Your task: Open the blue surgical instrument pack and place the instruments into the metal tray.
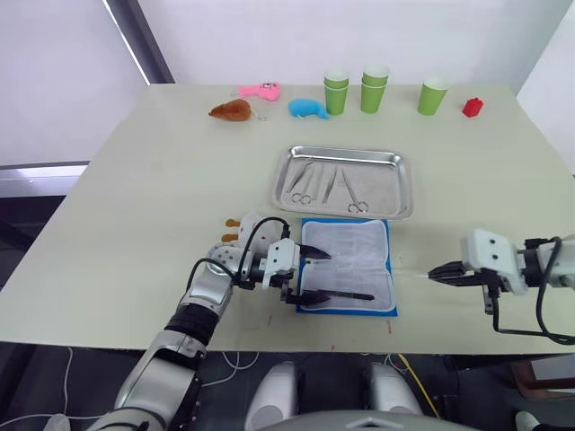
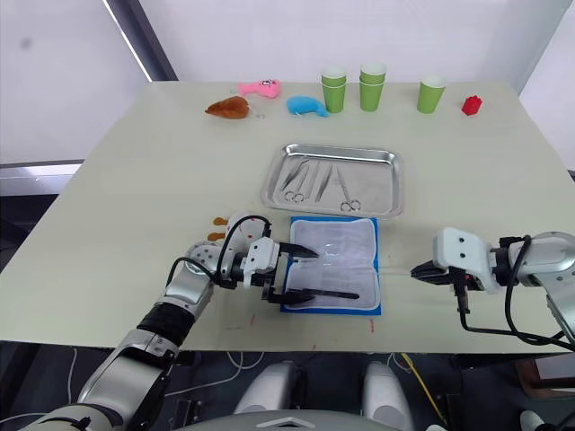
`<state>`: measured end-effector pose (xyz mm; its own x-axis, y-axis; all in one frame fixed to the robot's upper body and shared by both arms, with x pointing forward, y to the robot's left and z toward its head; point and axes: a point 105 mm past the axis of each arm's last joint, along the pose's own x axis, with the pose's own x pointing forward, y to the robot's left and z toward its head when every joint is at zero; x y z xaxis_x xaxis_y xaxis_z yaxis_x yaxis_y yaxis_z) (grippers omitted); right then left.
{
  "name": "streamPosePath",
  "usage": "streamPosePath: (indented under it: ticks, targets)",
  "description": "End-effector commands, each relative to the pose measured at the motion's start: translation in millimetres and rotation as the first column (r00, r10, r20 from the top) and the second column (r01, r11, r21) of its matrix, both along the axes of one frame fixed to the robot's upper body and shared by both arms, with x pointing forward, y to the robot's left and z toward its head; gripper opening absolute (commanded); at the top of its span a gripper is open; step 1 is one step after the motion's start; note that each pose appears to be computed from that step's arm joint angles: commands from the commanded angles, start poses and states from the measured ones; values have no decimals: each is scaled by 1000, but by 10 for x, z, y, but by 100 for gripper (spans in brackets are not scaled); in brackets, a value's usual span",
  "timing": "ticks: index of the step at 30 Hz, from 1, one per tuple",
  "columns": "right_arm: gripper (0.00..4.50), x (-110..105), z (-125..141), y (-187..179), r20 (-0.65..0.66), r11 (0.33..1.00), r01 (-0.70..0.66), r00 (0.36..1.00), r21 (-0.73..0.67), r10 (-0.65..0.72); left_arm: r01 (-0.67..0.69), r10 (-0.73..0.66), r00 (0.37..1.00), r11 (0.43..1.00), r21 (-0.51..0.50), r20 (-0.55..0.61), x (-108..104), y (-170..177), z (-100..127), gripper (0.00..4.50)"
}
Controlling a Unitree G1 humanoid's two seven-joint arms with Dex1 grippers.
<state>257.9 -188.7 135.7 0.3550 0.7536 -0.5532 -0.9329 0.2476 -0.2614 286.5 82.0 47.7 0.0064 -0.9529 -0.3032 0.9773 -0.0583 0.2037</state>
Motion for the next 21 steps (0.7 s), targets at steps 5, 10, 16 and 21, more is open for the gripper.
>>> streamPosePath:
  ticks: [5, 10, 16, 21]
  targets:
    - [6, 319, 218, 127, 67, 958, 201, 974, 204, -219, -18, 46, 987, 985, 173, -154, -237, 178, -567, 450]
    - [6, 577, 252, 246, 55, 899, 341, 928, 274, -368, -26, 52, 988, 984, 176, -147, -236, 197, -581, 450]
    - [6, 983, 235, 299, 59, 801, 530, 823, 279, -565, -32, 57, 988, 984, 174, -141, -206, 171, -577, 450]
    - [6, 1220, 163, 324, 25, 721, 647, 740, 247, -672, -31, 55, 988, 986, 166, -142, -209, 128, -569, 450]
